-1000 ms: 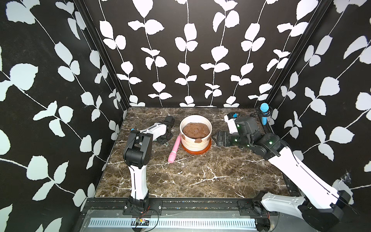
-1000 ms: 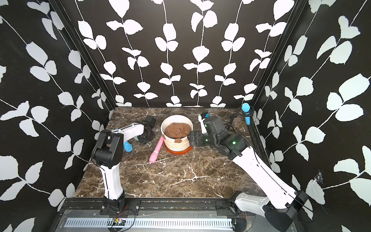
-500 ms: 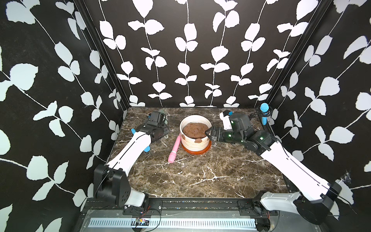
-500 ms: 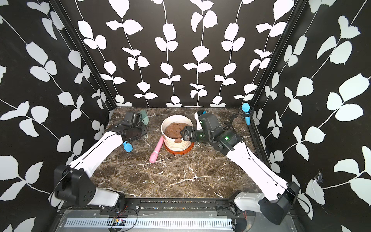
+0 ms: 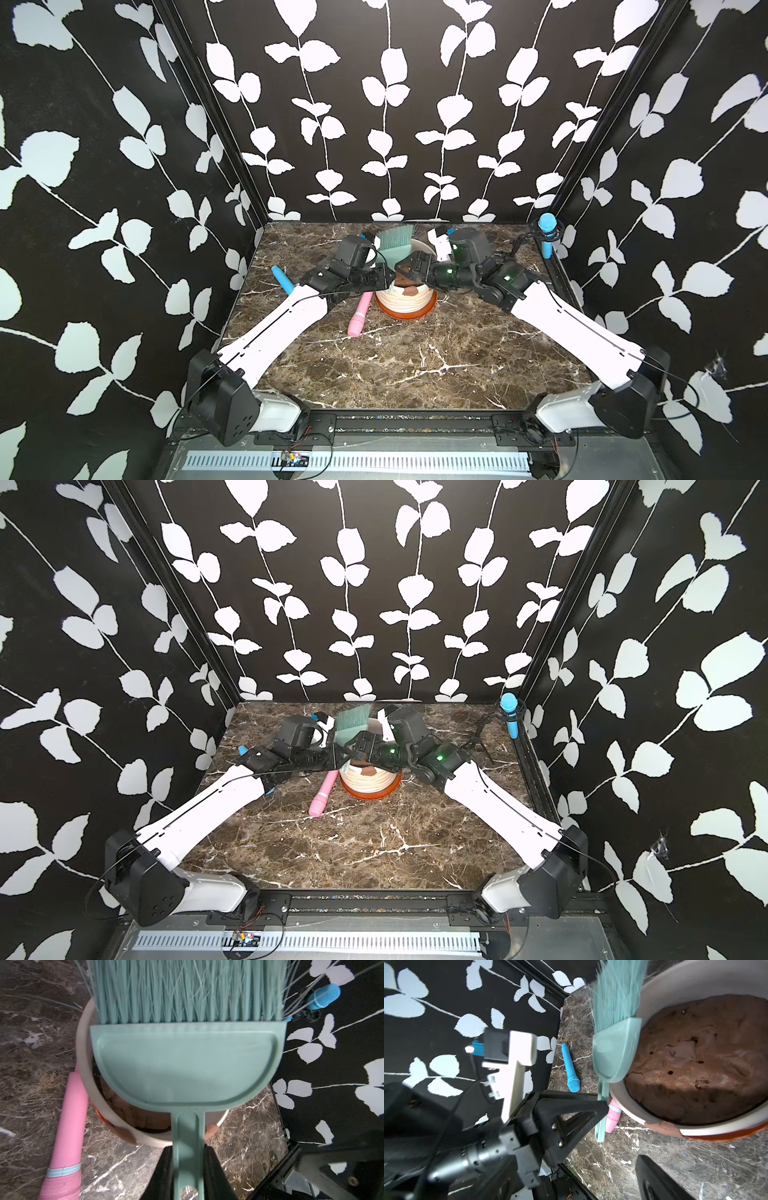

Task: Scrub the dried mud off the ceramic pot
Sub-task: Pick up the brush from the center of the board.

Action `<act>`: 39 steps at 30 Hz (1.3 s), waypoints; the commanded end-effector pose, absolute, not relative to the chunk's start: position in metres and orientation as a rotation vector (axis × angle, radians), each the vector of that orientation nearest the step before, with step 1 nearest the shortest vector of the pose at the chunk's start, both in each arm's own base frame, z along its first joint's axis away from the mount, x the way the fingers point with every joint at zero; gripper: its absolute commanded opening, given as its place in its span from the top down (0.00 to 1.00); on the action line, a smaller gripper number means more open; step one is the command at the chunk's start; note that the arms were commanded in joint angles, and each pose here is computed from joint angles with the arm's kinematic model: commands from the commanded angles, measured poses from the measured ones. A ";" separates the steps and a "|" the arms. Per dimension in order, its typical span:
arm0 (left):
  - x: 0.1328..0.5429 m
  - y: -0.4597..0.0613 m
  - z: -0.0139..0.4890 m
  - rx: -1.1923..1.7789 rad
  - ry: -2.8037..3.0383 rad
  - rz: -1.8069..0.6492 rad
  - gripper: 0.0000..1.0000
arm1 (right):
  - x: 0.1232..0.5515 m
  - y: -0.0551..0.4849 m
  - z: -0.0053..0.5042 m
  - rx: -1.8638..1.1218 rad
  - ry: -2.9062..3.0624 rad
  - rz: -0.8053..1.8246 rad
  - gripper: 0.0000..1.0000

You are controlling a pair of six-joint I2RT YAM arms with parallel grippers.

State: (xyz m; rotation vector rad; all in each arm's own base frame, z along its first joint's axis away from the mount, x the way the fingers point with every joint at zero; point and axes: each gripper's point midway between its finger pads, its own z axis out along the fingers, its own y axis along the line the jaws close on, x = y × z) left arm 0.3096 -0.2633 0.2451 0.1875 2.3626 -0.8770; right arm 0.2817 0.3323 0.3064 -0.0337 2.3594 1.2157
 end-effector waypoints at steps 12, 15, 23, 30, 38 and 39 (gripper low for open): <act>0.289 -0.276 0.285 0.317 2.165 -0.990 0.86 | 0.333 0.342 0.309 0.120 2.197 1.143 0.36; 0.287 -0.278 0.287 0.324 2.157 -1.017 0.86 | 0.343 0.338 0.306 0.144 2.174 1.089 0.39; 0.280 -0.284 0.289 0.354 2.152 -1.065 0.86 | 0.351 0.354 0.314 0.111 2.082 1.188 0.78; 0.266 -0.281 0.303 0.447 2.068 -1.084 0.20 | 0.345 0.356 0.323 0.062 2.049 1.231 1.00; 0.208 -0.287 0.354 0.800 1.802 -1.313 0.02 | 0.305 0.329 0.370 -0.083 1.950 1.359 1.00; 0.206 -0.286 0.360 0.804 1.784 -1.362 0.02 | 0.299 0.323 0.379 -0.103 1.922 1.383 1.00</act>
